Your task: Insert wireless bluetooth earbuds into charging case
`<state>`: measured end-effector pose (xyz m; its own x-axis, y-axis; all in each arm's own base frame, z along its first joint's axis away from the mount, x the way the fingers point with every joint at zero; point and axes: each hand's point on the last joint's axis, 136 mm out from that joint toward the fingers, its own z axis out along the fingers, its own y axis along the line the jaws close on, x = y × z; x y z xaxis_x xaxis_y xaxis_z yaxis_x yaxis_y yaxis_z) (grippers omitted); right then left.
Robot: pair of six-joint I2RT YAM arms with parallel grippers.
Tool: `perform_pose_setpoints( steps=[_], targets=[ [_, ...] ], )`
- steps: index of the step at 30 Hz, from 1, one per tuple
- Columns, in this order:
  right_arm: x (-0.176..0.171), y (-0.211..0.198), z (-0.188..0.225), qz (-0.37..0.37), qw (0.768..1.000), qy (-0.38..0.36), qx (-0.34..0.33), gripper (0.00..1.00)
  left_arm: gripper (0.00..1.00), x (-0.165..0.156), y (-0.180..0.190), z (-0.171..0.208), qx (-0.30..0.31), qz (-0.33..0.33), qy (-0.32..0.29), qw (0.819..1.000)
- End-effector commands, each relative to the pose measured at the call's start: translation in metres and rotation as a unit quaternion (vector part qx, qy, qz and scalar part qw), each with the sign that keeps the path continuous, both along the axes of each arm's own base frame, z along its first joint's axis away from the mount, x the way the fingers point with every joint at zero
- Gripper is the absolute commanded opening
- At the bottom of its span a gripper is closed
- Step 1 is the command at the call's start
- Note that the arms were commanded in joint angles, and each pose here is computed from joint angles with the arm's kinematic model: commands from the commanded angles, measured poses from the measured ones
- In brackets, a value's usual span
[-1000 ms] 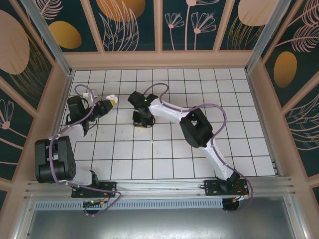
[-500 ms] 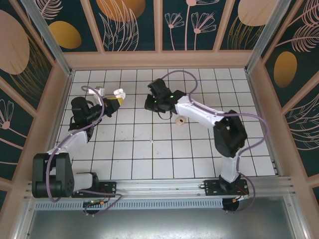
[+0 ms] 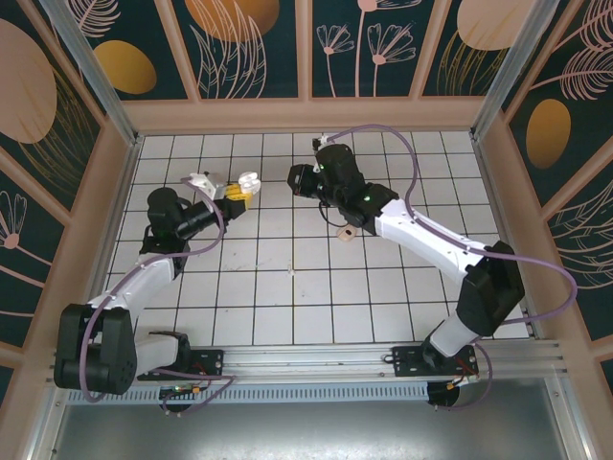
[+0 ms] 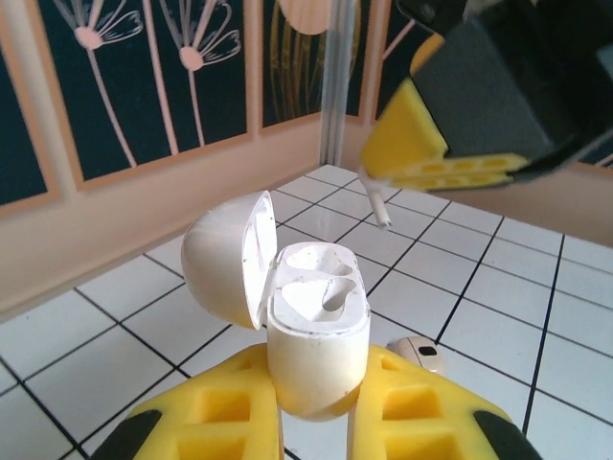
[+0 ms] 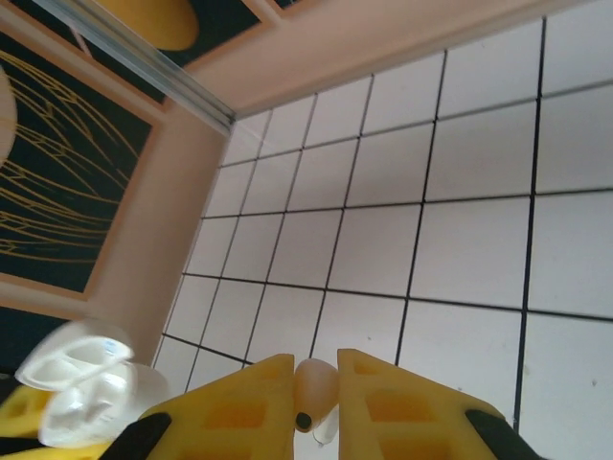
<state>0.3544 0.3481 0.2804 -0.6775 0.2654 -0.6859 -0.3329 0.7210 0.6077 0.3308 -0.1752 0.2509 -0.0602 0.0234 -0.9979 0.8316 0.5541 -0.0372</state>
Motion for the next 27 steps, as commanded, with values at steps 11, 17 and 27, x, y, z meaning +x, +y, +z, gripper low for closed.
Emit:
perform_pose_setpoints(
  steps=[11,17,27],
  targets=[
    [-0.022,0.030,0.058,0.050,0.989,-0.138,0.023,0.15,0.10,-0.002,-0.035,0.007,0.047,-0.023,-0.067,0.996],
    [-0.030,0.037,0.059,0.063,0.987,-0.148,0.021,0.16,0.10,-0.003,-0.037,0.011,0.045,-0.020,-0.074,0.996],
    [-0.037,0.045,0.051,0.076,0.986,-0.146,0.022,0.16,0.10,-0.001,-0.036,0.021,0.025,-0.010,-0.071,0.997]
  ],
)
